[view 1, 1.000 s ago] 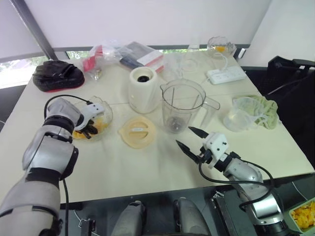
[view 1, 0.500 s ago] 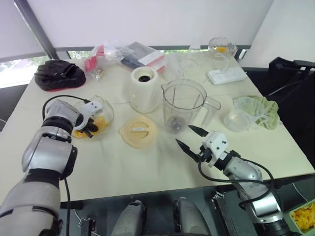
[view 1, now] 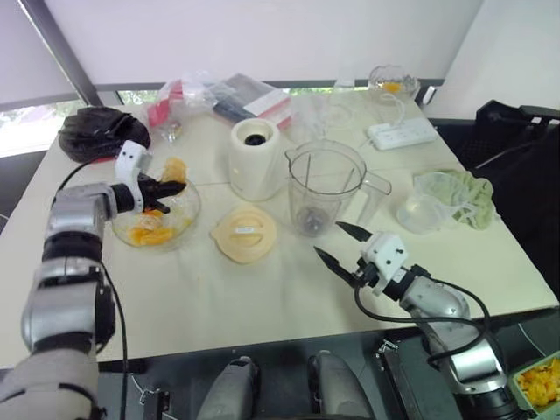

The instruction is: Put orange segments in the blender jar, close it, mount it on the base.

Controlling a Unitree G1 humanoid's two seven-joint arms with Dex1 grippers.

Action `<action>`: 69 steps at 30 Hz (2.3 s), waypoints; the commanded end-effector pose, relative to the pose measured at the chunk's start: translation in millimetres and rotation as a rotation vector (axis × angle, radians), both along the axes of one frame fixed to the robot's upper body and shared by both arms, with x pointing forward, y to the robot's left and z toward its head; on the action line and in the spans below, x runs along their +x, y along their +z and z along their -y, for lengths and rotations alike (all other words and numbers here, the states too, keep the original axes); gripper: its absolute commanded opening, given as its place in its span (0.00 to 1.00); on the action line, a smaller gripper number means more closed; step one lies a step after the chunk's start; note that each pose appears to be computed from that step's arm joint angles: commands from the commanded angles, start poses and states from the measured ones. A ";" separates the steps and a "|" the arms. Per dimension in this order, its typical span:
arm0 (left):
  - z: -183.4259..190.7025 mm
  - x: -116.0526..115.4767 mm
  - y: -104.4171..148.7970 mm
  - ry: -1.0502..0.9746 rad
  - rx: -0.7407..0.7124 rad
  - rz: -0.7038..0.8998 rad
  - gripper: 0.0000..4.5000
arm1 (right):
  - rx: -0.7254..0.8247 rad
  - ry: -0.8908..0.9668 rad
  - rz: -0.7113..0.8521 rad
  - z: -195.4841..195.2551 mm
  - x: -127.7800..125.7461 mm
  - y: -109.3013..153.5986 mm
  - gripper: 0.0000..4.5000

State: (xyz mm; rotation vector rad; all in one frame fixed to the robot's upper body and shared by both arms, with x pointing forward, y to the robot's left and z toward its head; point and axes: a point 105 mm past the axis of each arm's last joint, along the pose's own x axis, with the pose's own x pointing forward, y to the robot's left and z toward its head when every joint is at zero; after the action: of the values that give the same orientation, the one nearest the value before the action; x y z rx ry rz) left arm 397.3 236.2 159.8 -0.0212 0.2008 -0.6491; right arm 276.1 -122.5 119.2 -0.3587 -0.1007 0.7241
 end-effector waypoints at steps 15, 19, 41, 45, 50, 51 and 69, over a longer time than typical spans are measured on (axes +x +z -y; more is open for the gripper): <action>154.1 1.4 187.8 -0.493 0.037 0.488 0.01 | 0.019 -0.141 0.058 13.8 -7.2 7.7 0.76; 199.4 10.1 166.2 -0.627 0.154 0.452 0.01 | 0.037 -0.202 0.062 16.2 -13.2 5.1 0.76; 258.4 12.0 85.5 -0.770 0.433 0.355 0.80 | 0.058 -0.424 0.073 27.7 -41.8 -1.1 0.76; 264.0 14.1 97.8 -0.729 0.391 0.404 0.99 | 0.058 -0.426 0.075 28.2 -40.5 -1.0 0.76; 267.1 14.8 117.9 -0.690 0.300 0.446 0.99 | 0.054 -0.418 0.077 28.9 -38.0 -0.1 0.76; 266.7 14.9 123.6 -0.680 0.274 0.454 0.99 | 0.053 -0.415 0.076 29.1 -37.4 0.0 0.76; 141.4 -13.2 81.8 -0.561 0.127 0.406 0.99 | 0.141 -0.699 0.077 102.9 -36.4 4.2 0.76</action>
State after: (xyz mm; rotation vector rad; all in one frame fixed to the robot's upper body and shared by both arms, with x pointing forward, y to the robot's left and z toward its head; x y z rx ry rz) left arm 396.2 97.9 223.2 0.2226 -0.0713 -1.1808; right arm 243.3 -212.3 119.2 -0.2902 -0.0728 0.0804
